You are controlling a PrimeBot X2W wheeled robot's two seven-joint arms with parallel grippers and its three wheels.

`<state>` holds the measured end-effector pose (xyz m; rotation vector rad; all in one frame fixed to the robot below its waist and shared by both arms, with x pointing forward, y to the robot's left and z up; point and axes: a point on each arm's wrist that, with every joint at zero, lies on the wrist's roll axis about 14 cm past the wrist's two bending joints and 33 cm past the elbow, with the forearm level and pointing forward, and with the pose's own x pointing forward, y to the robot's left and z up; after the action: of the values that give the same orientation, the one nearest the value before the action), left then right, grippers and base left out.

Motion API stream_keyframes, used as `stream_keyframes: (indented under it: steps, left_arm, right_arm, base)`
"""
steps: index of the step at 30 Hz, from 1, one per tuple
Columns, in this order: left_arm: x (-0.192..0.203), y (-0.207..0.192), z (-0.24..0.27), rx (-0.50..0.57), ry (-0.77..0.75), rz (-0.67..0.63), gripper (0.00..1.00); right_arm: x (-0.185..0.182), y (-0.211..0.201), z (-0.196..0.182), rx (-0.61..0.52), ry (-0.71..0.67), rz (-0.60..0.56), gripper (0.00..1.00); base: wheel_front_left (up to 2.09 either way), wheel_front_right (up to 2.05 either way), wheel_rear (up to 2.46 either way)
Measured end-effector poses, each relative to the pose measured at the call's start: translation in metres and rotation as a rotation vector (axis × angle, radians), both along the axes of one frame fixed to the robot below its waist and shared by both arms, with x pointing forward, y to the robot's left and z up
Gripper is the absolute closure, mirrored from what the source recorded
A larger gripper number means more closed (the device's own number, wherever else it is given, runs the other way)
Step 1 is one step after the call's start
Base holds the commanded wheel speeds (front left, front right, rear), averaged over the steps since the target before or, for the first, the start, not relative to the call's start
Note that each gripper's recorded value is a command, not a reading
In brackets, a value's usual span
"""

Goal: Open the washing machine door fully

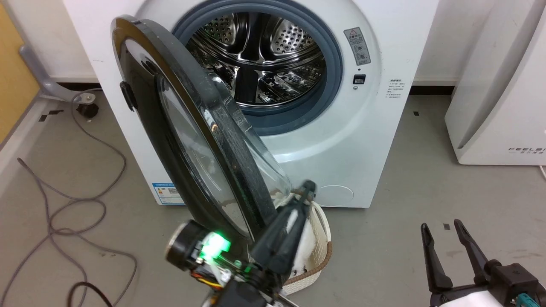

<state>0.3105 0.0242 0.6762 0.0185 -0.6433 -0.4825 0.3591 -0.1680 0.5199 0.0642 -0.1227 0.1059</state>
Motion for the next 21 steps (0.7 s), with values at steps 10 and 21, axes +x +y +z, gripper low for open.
stream_keyframes:
  steps: [10,21]
  left_arm:
    - [-0.007,-0.038,-0.035,0.049,0.108,-0.129,1.0]
    - [0.007,-0.045,-0.093,0.1,0.292,-0.127,1.0]
  right_arm:
    - [0.001,0.0,-0.004,0.0,0.012,0.001,0.0]
    - [0.002,-0.002,-0.013,0.0,0.041,-0.007,0.0]
  base:
    - [0.0,0.0,0.0]
    - [0.0,0.0,0.0]
